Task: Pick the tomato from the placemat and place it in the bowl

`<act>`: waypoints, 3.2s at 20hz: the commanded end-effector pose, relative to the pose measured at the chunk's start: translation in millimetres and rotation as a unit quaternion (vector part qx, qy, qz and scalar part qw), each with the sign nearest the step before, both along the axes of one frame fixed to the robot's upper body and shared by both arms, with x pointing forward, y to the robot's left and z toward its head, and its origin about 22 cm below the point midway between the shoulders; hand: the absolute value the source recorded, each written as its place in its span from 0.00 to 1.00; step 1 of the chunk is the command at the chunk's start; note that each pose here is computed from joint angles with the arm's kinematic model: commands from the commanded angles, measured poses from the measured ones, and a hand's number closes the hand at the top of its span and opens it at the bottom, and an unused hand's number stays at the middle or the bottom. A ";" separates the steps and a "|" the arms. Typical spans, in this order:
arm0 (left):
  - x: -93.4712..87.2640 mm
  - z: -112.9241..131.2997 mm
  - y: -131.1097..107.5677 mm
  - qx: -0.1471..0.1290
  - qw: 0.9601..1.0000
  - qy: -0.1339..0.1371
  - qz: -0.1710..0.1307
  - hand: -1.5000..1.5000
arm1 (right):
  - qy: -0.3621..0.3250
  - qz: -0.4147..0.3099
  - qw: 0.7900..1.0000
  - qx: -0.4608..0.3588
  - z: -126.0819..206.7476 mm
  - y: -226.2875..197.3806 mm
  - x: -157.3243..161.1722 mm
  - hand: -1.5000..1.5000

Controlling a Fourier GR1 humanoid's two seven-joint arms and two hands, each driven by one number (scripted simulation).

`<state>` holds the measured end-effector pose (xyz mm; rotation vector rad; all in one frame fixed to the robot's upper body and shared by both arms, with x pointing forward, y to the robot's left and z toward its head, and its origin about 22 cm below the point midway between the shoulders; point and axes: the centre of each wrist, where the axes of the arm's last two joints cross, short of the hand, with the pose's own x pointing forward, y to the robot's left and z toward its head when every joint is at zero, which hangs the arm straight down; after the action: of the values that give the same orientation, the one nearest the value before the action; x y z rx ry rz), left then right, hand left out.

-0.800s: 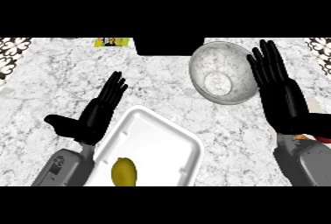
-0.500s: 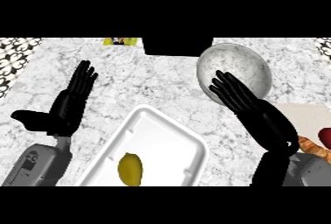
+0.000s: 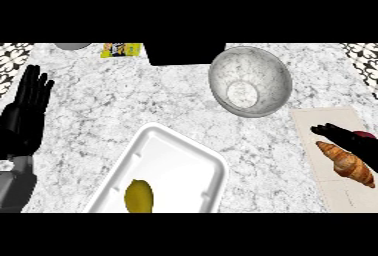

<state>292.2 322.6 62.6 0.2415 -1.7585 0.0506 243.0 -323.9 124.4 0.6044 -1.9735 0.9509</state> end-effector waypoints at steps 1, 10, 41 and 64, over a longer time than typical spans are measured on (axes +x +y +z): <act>-9.2 0.2 7.0 -0.001 1.000 -0.006 0.012 0.50 | -0.054 0.036 0.997 -0.042 29.4 -59.1 -6.3 0.00; -1.1 13.6 15.4 0.008 1.000 -0.015 0.010 0.50 | -0.147 -0.048 0.955 -0.255 117.1 -138.7 -15.3 0.00; 20.8 18.4 -7.0 -0.002 0.999 -0.008 -0.038 0.50 | -0.145 -0.001 0.834 -0.533 21.6 -191.4 -6.7 0.00; 2.8 14.4 -3.5 0.007 1.000 -0.016 -0.014 0.50 | -0.160 0.049 0.825 -0.539 -61.3 -184.6 16.9 0.00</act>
<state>301.7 317.8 81.7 0.2165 -1.7925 0.0142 269.3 -505.5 84.5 -0.3246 -1.2329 1.9915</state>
